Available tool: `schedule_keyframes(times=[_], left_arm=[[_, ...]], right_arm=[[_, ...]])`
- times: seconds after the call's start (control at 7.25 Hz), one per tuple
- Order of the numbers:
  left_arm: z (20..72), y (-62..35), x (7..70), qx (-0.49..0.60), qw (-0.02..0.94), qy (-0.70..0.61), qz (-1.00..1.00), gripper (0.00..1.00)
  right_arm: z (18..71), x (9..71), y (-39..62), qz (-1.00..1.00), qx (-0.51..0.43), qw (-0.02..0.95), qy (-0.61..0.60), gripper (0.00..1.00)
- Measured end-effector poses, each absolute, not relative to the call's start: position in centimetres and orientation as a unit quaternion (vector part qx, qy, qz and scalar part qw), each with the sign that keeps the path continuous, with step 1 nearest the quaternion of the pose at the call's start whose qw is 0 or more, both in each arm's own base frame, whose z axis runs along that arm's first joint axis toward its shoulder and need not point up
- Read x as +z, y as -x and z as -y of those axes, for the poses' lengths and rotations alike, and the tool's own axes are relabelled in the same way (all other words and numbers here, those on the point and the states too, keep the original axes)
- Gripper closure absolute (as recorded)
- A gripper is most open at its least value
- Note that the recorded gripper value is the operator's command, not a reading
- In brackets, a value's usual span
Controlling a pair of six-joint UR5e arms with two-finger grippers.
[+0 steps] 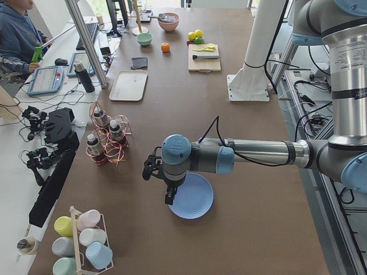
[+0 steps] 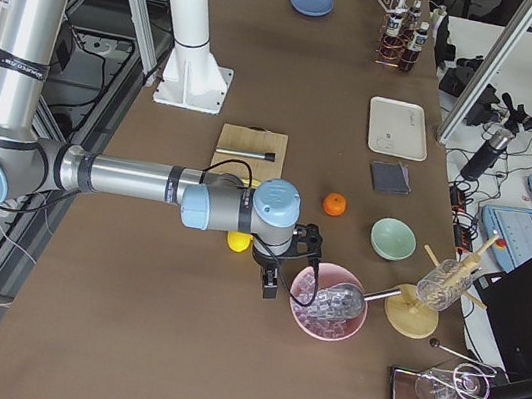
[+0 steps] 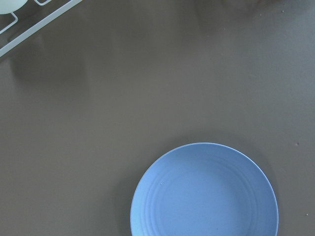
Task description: Pick orange to plate
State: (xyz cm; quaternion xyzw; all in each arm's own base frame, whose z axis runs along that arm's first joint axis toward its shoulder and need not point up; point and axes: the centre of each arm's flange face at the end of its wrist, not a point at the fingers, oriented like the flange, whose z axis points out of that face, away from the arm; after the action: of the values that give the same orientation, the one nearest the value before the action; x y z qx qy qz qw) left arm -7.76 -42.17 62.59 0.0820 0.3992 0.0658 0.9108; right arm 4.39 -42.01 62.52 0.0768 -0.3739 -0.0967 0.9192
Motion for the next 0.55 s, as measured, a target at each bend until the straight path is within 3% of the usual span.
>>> schedule_keyframes(times=[0.55], left_arm=[[44.6, 8.0, 60.9, 0.082, 0.908, -0.123, -0.392, 0.02]], right_arm=[[42.6, 63.2, -4.0, 0.391, -0.116, 0.904, -0.124, 0.0]])
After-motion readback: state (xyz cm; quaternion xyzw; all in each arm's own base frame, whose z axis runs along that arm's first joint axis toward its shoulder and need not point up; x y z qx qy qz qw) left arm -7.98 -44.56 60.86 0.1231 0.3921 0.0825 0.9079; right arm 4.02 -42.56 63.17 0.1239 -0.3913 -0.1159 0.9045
